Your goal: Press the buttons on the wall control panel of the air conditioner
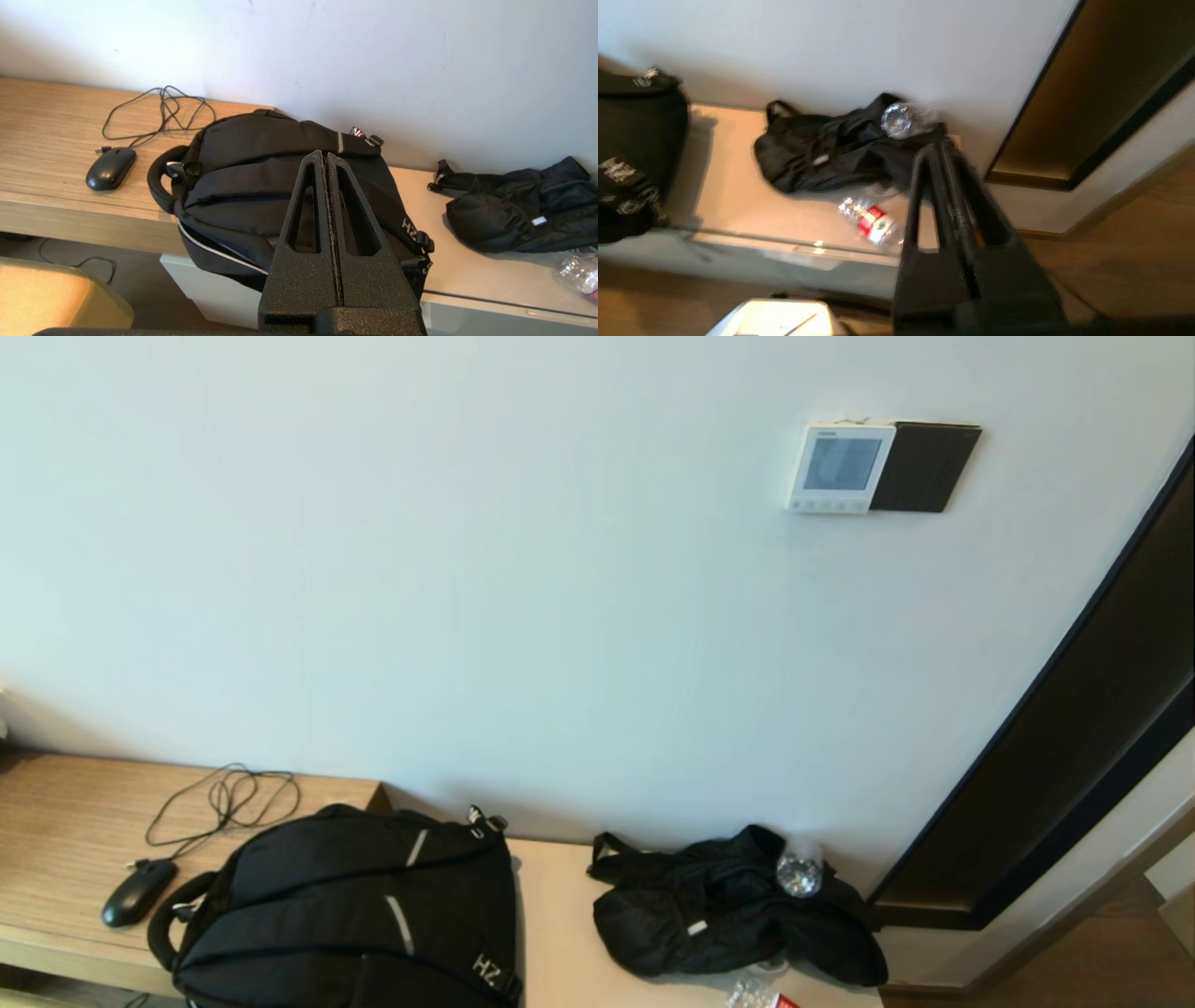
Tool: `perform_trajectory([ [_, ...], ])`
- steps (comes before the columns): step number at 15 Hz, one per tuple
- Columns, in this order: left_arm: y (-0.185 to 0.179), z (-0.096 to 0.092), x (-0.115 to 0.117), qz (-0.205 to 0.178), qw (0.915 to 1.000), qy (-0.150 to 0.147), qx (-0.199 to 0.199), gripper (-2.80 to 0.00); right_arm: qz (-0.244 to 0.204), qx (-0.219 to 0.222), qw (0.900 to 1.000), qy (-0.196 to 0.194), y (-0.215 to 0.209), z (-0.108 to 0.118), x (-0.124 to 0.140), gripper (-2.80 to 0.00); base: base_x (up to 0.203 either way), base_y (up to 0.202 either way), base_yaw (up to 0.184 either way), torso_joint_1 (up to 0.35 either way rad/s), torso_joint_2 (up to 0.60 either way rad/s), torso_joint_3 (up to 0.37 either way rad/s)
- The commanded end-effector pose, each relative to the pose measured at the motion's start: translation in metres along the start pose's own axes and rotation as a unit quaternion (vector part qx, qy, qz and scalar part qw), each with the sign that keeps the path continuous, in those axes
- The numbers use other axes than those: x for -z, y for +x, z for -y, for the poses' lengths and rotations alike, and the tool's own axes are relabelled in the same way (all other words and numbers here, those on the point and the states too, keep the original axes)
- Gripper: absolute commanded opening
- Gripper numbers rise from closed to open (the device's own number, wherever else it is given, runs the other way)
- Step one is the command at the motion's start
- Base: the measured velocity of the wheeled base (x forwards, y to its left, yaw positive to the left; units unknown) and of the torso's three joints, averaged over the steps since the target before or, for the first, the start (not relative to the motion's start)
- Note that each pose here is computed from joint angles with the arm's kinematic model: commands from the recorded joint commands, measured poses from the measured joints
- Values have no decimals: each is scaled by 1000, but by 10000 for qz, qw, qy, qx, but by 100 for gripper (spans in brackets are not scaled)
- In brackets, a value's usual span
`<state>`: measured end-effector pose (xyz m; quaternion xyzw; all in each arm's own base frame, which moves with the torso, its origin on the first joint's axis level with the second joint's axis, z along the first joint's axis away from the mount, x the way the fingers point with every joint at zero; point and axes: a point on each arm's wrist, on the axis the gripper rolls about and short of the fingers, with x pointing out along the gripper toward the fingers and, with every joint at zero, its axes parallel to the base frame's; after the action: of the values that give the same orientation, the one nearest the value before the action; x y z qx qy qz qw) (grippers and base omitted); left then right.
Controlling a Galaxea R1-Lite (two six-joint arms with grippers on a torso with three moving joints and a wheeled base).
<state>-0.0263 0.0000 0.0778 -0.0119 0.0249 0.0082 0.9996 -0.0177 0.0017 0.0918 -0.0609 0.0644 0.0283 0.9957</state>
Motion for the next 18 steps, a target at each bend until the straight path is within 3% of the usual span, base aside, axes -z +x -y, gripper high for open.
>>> perform_trajectory([
  [1,0,0,0,-3,10000,-4,-5,-280,341,132,9993,-86,-5,-2,14,-280,0,0,0,0,0,0],
  [7,0,0,0,-3,10000,-4,-5,-280,471,185,9986,141,-6,-2,15,-280,0,0,0,0,0,0],
  [9,0,0,0,-3,10000,-4,-5,-280,611,247,9970,400,-5,-1,15,-280,0,0,0,0,0,0],
  [18,0,0,0,-3,10000,-4,-7,-280,716,259,9960,465,-4,-1,15,-280,0,0,0,0,0,0],
])
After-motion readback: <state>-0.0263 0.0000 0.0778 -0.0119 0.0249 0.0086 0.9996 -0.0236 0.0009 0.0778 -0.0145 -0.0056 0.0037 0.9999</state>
